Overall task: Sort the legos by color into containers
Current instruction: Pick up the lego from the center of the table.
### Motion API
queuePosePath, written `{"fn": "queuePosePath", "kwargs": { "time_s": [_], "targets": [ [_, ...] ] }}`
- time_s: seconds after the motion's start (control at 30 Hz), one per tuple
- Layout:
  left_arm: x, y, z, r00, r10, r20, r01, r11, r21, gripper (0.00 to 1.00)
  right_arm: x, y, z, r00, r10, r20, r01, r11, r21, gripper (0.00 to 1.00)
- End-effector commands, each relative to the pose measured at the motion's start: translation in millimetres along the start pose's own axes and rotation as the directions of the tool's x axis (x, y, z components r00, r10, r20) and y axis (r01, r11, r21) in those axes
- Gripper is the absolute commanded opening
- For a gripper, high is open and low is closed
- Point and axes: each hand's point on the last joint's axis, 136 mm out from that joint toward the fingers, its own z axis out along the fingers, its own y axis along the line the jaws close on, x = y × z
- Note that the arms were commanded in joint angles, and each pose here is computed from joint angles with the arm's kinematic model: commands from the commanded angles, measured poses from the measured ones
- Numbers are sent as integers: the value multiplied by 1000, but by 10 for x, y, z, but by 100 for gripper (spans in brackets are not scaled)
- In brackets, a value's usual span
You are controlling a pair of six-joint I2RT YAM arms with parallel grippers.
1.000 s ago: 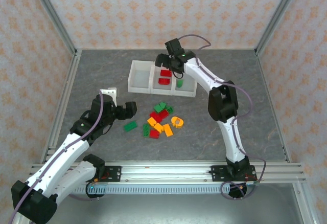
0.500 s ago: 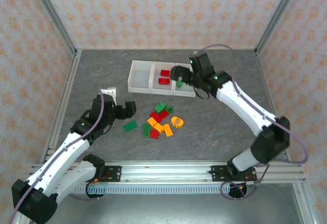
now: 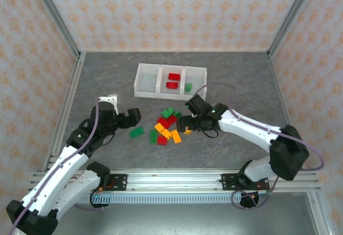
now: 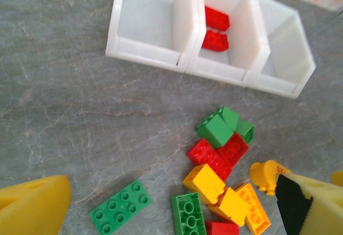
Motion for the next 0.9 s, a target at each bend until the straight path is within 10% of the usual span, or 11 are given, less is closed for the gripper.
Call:
{"fn": "queuePosePath", "kwargs": {
  "time_s": [0.0,0.87],
  "targets": [
    [-59,42,-105,999,-13,38,14,1000,-20,99,-96,-31,101,998,-61,-5,61,996,67,96],
    [-156,46,-222,991,-10,131,10,1000,4,99,-145,-136,581,992,-103,-75,115,978,177,67]
  ]
}}
